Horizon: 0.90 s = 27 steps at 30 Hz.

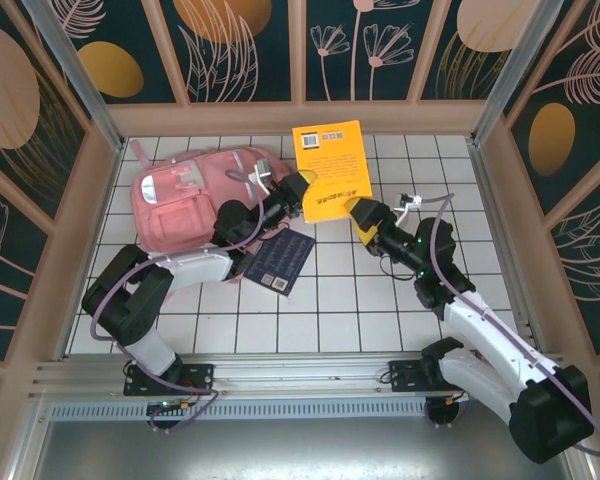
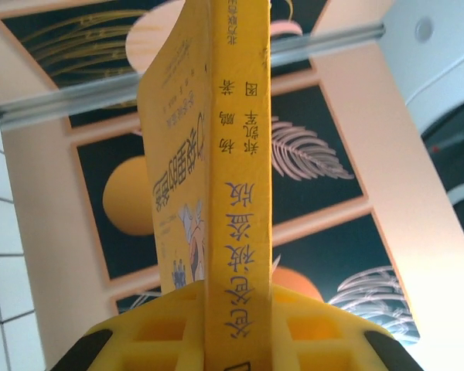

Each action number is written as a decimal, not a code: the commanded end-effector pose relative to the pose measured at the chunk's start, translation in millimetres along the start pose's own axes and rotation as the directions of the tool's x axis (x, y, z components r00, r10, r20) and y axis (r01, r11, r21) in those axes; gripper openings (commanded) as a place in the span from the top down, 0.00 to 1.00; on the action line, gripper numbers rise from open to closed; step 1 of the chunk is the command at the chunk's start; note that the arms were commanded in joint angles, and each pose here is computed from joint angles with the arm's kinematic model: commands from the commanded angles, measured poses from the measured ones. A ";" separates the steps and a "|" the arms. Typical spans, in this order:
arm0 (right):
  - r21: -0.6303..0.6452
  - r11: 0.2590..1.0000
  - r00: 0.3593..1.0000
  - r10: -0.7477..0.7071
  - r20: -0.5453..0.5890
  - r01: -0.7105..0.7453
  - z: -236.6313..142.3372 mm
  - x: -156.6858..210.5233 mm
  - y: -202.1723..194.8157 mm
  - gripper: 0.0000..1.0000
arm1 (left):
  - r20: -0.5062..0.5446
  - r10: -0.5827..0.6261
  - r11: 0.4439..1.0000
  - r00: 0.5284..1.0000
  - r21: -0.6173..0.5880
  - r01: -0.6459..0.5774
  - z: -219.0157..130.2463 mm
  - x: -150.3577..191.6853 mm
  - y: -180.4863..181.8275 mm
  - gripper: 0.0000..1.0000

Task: Pack the student bag
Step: Pass the book.

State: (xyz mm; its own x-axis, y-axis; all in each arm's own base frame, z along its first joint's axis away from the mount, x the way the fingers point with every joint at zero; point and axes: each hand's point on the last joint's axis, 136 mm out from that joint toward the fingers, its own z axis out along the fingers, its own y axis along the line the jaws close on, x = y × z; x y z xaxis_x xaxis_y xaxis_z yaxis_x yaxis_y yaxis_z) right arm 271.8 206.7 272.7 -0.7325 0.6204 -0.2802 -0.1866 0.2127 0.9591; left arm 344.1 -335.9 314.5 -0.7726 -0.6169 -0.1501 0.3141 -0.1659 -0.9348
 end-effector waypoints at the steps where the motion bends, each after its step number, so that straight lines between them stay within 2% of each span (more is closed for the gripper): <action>1: -0.164 0.985 0.988 0.070 0.136 -0.048 1.1 -21.8 32.6 0.01 | 0.140 -0.028 0.984 0.990 0.180 0.003 3.4 -15.8 -51.1 1.00; 6: -0.202 0.978 0.970 0.096 0.225 -0.050 9.9 -28.9 43.6 0.07 | 0.199 -0.026 0.989 0.980 0.147 -0.003 -0.3 -13.7 -45.4 1.00; 14: -0.213 0.977 0.955 0.061 0.290 0.003 23.4 -33.7 60.2 0.52 | 0.221 -0.019 0.996 0.975 0.087 -0.001 -0.7 -9.5 -37.3 1.00; 22: -0.207 0.977 0.949 0.016 0.314 0.052 28.4 -41.0 68.2 0.58 | 0.155 -0.049 0.995 0.987 0.094 0.035 4.5 4.9 -32.9 1.00; 24: -0.202 0.978 0.948 0.009 0.317 0.059 30.5 -42.3 68.1 0.64 | 0.142 -0.051 0.995 0.989 0.095 0.037 5.9 7.4 -32.2 1.00; 27: -0.196 0.979 0.950 0.005 0.313 0.060 33.8 -44.4 65.5 0.83 | 0.113 -0.062 0.994 0.992 0.095 0.051 9.4 13.5 -30.3 1.00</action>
State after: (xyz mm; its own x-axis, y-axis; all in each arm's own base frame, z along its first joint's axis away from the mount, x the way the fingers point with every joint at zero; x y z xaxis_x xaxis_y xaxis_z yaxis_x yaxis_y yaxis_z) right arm 311.4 223.3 313.5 -0.5352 0.8028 -0.2627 -0.2717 0.1309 0.9534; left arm 344.2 -342.2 310.1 -0.6863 -0.7257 -0.0486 0.2560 -0.1785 -0.9500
